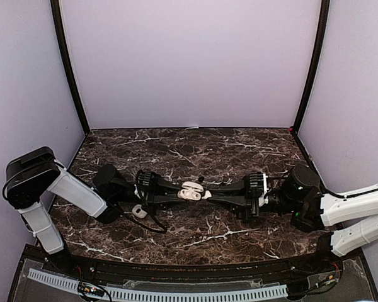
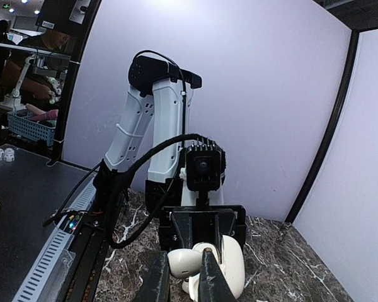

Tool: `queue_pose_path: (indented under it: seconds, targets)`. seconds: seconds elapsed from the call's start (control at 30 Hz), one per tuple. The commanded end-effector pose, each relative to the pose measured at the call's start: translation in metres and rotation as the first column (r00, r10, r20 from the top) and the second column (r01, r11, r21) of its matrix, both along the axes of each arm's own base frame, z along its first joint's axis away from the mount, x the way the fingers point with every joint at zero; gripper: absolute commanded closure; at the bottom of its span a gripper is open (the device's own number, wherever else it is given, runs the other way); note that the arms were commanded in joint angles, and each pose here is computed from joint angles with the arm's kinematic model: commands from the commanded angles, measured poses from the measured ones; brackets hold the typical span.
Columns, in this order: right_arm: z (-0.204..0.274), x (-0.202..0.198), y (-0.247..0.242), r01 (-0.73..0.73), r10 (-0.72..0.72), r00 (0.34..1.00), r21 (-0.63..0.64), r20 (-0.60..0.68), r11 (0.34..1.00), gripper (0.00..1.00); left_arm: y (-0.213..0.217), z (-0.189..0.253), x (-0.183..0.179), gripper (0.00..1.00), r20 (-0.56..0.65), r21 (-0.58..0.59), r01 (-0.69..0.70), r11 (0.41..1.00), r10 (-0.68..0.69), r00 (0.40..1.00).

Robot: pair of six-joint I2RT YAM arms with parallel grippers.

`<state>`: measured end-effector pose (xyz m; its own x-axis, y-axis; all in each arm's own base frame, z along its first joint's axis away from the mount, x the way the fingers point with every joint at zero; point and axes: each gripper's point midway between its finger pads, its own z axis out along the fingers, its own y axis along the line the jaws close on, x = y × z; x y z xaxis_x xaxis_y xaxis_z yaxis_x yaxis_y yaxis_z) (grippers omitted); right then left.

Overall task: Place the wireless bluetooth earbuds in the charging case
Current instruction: Insert the left earbud into the left side groove of the charging case.

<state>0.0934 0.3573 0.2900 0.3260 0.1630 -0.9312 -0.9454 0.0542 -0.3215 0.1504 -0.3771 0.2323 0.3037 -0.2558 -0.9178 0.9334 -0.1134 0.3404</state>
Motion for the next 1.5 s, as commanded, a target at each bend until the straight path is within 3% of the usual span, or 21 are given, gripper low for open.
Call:
queue_pose_path:
  seconds: [0.0,0.27,0.63,1.03,1.47]
  targets:
    - [0.01,-0.003,0.0,0.015,-0.017,0.999,0.05,0.044,0.999,1.0,-0.003,0.013,0.0,0.93,0.034,-0.042,-0.001,0.999,0.002,0.999]
    - [0.003,-0.004,0.0,0.02,-0.021,0.997,0.004,0.074,1.0,1.0,-0.004,0.014,-0.005,0.93,0.012,-0.033,0.042,0.999,-0.041,0.999]
    - [0.012,-0.003,0.007,0.047,-0.048,0.999,0.04,0.024,0.998,1.0,-0.007,0.012,-0.003,0.93,0.01,-0.042,0.011,0.999,-0.011,1.0]
    - [0.03,0.023,0.017,0.271,-0.251,0.961,0.202,-0.118,0.941,1.0,-0.014,0.021,0.017,0.94,0.038,-0.118,-0.205,0.972,0.21,0.977]
    - [0.036,0.039,0.005,0.36,-0.307,0.924,0.249,-0.228,0.899,1.0,-0.012,0.025,0.019,0.94,0.038,-0.162,-0.251,0.954,0.261,0.965]
